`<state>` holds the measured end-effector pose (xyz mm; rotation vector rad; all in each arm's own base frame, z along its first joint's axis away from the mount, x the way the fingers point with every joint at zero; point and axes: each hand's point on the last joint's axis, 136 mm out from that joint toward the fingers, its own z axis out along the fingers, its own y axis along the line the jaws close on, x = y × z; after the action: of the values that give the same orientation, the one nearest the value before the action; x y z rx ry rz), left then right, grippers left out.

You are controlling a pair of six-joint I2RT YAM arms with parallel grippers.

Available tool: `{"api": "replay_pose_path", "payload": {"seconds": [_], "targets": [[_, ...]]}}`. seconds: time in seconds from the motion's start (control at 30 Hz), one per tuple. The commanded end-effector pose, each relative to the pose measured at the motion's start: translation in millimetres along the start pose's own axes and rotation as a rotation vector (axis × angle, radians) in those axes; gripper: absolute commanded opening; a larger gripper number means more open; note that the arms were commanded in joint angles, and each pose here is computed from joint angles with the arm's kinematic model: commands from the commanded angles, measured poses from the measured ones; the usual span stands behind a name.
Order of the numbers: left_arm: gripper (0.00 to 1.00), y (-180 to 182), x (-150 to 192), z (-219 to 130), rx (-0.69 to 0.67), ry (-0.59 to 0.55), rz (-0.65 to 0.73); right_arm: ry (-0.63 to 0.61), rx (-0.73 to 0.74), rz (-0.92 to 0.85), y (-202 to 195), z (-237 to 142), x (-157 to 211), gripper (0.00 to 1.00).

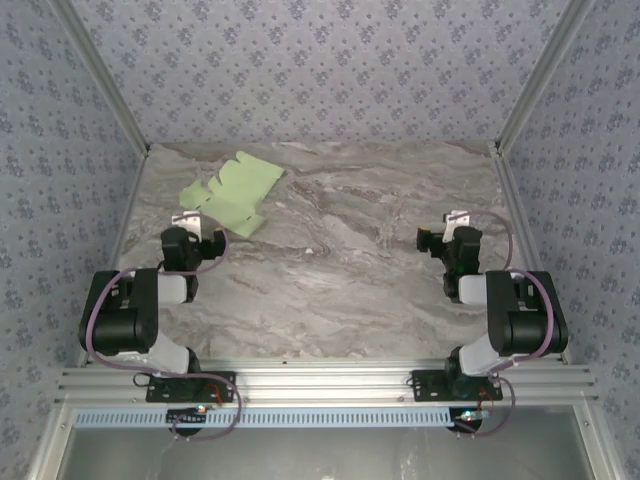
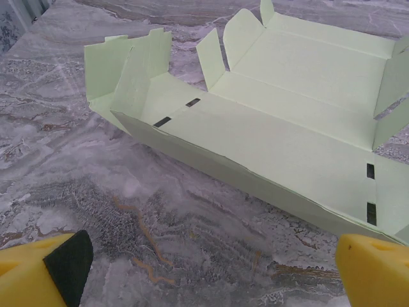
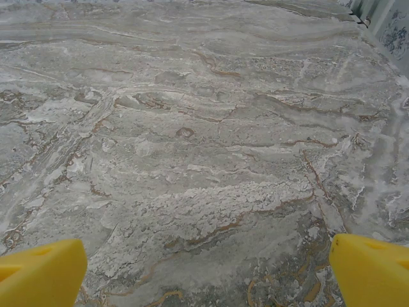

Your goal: Fold the paper box

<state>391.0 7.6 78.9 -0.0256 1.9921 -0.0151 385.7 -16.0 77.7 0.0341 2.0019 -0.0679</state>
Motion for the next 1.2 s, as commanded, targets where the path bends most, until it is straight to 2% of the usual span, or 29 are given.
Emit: {"api": "replay_pose_path", "payload": {"seconds": [0.0,0.87,1.07,1.17], "targets": [[0.99,0.8,-11.6,2.6,-0.009,-0.026,-0.004,-0.011,-0.001,0.0,-2.2,3.0,-6.6,1.0],[0.99,2.4,-13.0,2.3,-0.009,-0.031,-0.014,-0.02,-0.005,0.021,-5.5,0.9,-7.1,1.0],[0.99,13.1,-29.0,-16.5,-0.074,-0.039,-0.03,-0.064,0.029,0.067,-17.1,-11.7,-11.9,1.0],[0.99,7.9,-29.2,-17.6,-0.045,-0.045,-0.022,-0.067,0.01,0.057,-13.4,-10.2,-10.0,1.0]]}}
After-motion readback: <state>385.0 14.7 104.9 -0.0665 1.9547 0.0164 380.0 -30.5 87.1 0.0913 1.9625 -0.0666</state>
